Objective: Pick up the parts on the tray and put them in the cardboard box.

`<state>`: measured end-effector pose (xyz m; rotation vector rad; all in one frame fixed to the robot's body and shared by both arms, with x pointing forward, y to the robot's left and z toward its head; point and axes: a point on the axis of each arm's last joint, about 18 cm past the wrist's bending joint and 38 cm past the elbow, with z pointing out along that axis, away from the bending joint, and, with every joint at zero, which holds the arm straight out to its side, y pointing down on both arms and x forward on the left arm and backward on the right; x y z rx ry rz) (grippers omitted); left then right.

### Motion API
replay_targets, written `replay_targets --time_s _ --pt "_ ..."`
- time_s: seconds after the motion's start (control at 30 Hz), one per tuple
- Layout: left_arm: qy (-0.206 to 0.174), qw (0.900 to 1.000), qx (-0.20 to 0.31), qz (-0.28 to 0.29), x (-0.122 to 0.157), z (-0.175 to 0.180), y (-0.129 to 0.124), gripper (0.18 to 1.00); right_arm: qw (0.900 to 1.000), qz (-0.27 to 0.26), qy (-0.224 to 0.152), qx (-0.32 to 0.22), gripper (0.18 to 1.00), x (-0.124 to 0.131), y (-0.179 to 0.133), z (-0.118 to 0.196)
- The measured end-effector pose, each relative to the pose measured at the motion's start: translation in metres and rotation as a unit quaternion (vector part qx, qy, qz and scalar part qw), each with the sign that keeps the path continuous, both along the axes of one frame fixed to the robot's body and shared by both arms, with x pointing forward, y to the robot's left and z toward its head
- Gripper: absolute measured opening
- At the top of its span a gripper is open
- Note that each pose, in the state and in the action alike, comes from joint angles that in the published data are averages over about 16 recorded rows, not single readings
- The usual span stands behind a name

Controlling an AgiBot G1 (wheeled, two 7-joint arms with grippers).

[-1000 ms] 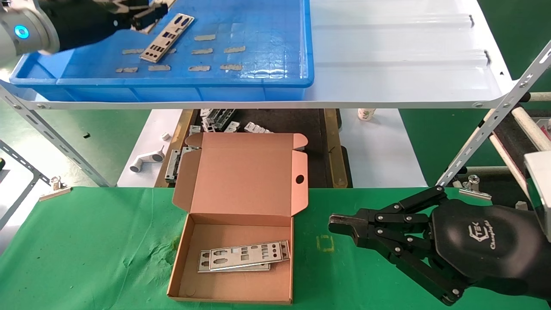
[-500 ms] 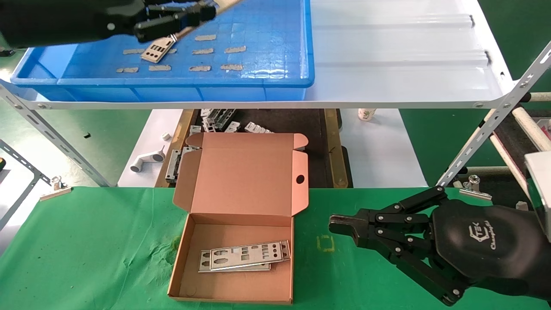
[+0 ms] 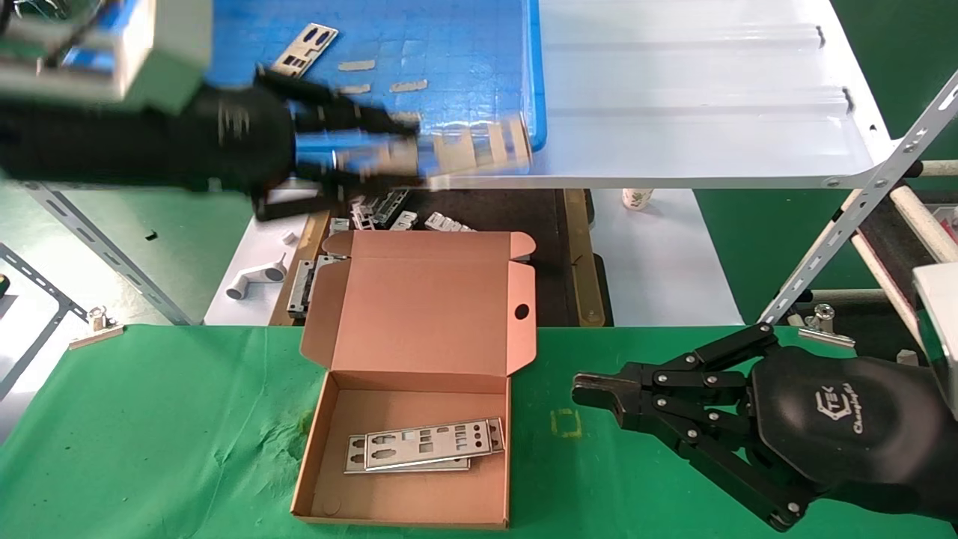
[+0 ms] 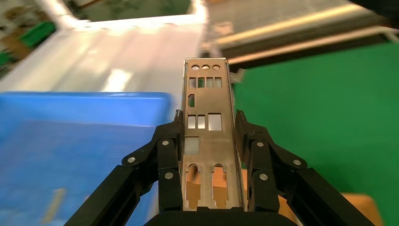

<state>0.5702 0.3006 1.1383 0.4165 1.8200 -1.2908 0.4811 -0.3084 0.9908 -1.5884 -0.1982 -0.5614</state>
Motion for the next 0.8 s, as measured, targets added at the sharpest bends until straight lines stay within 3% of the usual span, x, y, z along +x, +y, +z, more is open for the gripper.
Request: replay_targets --time_s 0.33,0.8 --pt "0.033 0.9943 0.101 -0.005 -0.014 -0.079 -0.007 0.423 1.000 0.000 0.000 0.000 0.191 0.000 0.000 0.000" --pt "0.089 0.9774 0.175 0.079 0.027 -0.191 -0.017 0.422 1.000 0.000 0.000 0.000 0.191 0.000 0.000 0.000"
